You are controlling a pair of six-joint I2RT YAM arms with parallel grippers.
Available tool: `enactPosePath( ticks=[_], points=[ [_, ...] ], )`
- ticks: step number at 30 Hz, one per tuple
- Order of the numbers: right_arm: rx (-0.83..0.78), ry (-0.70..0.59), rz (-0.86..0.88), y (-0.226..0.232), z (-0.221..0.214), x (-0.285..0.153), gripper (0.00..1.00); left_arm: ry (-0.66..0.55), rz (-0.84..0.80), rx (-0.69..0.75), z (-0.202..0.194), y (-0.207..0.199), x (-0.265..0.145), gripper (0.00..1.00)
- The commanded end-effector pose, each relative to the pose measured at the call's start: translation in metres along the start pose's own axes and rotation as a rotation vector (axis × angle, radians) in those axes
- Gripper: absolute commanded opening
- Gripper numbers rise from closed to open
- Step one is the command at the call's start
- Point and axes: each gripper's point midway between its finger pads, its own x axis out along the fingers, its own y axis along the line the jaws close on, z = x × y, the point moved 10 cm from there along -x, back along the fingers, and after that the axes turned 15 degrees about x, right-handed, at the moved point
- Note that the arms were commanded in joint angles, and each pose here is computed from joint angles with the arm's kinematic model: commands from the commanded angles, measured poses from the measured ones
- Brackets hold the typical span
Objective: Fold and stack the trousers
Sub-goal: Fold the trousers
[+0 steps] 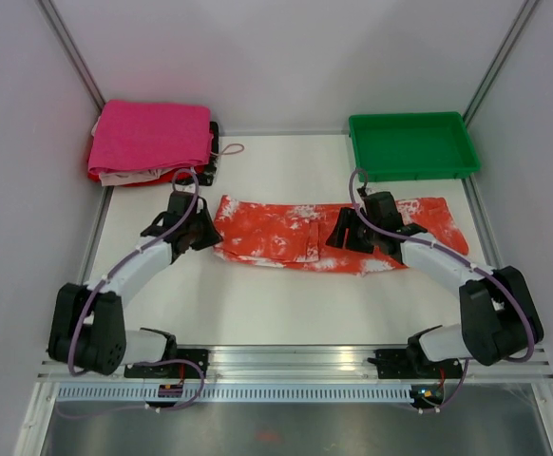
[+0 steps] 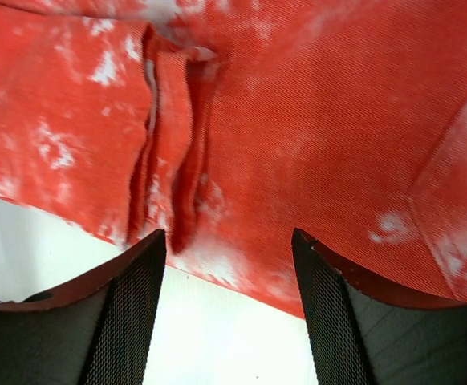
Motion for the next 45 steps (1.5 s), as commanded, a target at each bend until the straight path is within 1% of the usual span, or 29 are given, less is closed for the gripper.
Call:
enactPosePath(
  ticks=[1,2,6,7,10,12,14,15,16,18,19,23,24,25,27,28,29,30,31,33,35,36,37,38,39,42,43,44,45],
  points=[
    [0.026,-0.047,0.064,0.012,-0.001,-0.007,0.7,-0.102,0.203,0.128,0.017,0.024,-0.036,0.02],
    [0.026,-0.054,0.072,0.015,-0.002,-0.01,0.7,-0.142,0.237,0.147,0.024,0.029,-0.046,0.02],
    [0.009,-0.067,0.08,0.025,-0.007,-0.016,0.7,-0.216,0.331,0.141,0.044,0.055,-0.071,0.02],
    [-0.002,-0.055,0.09,0.029,-0.012,-0.016,0.7,-0.219,0.35,0.138,0.046,0.059,-0.076,0.02],
    [-0.008,-0.037,0.115,0.04,-0.022,-0.017,0.7,-0.282,0.443,0.134,0.065,0.077,-0.101,0.02],
    [-0.011,-0.046,0.114,0.044,-0.025,-0.018,0.7,-0.3,0.51,0.151,0.074,0.087,-0.116,0.02],
    [-0.008,-0.052,0.1,0.043,-0.026,-0.02,0.7,-0.317,0.574,0.177,0.087,0.088,-0.136,0.02],
    [-0.009,-0.061,0.087,0.042,-0.025,-0.021,0.71,-0.324,0.58,0.187,0.091,0.086,-0.143,0.02],
    [-0.009,-0.084,0.047,0.038,-0.024,-0.023,0.71,-0.362,0.581,0.188,0.104,0.082,-0.156,0.02],
    [-0.011,-0.107,0.016,0.036,-0.023,-0.025,0.72,-0.364,0.569,0.174,0.111,0.077,-0.167,0.02],
    [-0.009,-0.129,-0.021,0.032,-0.022,-0.026,0.72,-0.404,0.566,0.165,0.122,0.072,-0.18,0.02],
    [-0.004,-0.19,-0.095,0.025,-0.017,-0.032,0.74,-0.426,0.521,0.128,0.138,0.059,-0.195,0.02],
    [0.0,-0.204,-0.108,0.025,-0.013,-0.033,0.75,-0.405,0.508,0.14,0.137,0.052,-0.193,0.02],
    [0.012,-0.21,-0.147,0.019,-0.01,-0.035,0.75,-0.41,0.495,0.16,0.141,0.042,-0.194,0.02],
    [0.024,-0.242,-0.178,0.016,0.003,-0.04,0.82,-0.361,0.537,0.227,0.14,0.018,-0.18,0.02],
    [0.058,-0.258,-0.216,0.007,0.013,-0.043,0.85,-0.362,0.56,0.248,0.142,0.008,-0.179,0.02],
    [0.063,-0.262,-0.214,0.007,0.023,-0.046,0.88,-0.328,0.601,0.269,0.142,-0.007,-0.164,0.02],
    [0.074,-0.262,-0.217,0.004,0.03,-0.049,0.89,-0.284,0.613,0.278,0.138,-0.013,-0.158,0.02],
    [0.113,-0.278,-0.244,-0.007,0.043,-0.054,0.92,-0.302,0.633,0.24,0.144,-0.021,-0.158,0.02],
    [0.12,-0.304,-0.247,-0.009,0.058,-0.065,0.94,-0.258,0.632,0.287,0.141,-0.044,-0.137,0.02],
    [0.144,-0.342,-0.272,-0.017,0.069,-0.078,0.95,-0.265,0.655,0.272,0.144,-0.059,-0.134,0.02],
    [0.142,-0.353,-0.283,-0.019,0.07,-0.081,0.95,-0.239,0.647,0.301,0.141,-0.074,-0.12,0.02],
    [0.155,-0.374,-0.289,-0.023,0.073,-0.087,0.96,-0.257,0.637,0.277,0.145,-0.084,-0.123,0.02],
    [0.182,-0.387,-0.316,-0.035,0.072,-0.092,0.98,-0.278,0.564,0.299,0.142,-0.126,-0.112,0.02],
    [0.182,-0.387,-0.316,-0.035,0.072,-0.092,0.98,-0.285,0.565,0.283,0.142,-0.126,-0.112,0.02],
    [0.213,-0.36,-0.33,-0.049,0.067,-0.09,0.98,-0.316,0.495,0.303,0.131,-0.169,-0.1,0.02],
    [0.22,-0.347,-0.337,-0.053,0.065,-0.088,0.98,-0.318,0.465,0.329,0.122,-0.187,-0.098,0.02],
    [0.231,-0.34,-0.344,-0.057,0.065,-0.087,0.98,-0.341,0.453,0.321,0.124,-0.199,-0.099,0.02],
    [0.231,-0.331,-0.339,-0.057,0.064,-0.087,0.98,-0.324,0.466,0.33,0.116,-0.21,-0.083,0.02]
  ],
)
